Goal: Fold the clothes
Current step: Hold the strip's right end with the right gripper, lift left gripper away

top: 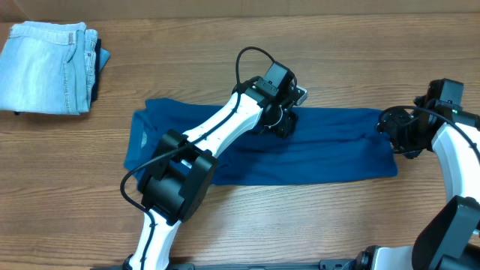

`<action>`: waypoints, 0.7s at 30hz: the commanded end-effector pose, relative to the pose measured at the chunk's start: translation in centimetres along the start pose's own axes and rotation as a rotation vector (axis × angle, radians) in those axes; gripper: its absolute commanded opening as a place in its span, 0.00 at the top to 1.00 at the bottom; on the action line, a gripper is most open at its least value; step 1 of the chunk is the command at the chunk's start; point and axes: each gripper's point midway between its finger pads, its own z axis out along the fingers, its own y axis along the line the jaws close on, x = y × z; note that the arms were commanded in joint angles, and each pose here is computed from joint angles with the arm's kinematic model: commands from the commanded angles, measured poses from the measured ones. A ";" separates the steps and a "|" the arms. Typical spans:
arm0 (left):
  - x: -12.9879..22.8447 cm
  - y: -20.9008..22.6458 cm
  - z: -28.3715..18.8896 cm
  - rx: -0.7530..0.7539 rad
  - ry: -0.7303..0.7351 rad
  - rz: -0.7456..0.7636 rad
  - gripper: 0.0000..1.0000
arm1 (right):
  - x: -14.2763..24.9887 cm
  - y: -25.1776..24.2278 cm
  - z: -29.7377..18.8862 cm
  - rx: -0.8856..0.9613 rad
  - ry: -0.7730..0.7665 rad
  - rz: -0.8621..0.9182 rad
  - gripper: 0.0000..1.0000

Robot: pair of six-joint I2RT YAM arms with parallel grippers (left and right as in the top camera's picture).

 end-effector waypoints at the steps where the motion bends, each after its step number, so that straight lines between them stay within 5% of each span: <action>1: -1.7 2.7 -1.6 -0.148 -0.072 -0.036 0.63 | -0.2 -0.8 1.2 0.033 0.003 0.008 0.32; 10: -0.9 6.4 -0.2 -0.201 -0.059 -0.144 0.65 | 0.2 -0.6 4.7 0.002 0.081 0.000 0.42; 21: 2.7 5.5 3.6 -0.111 0.078 -0.187 0.69 | -1.1 -0.1 5.2 -0.022 0.030 -0.021 0.44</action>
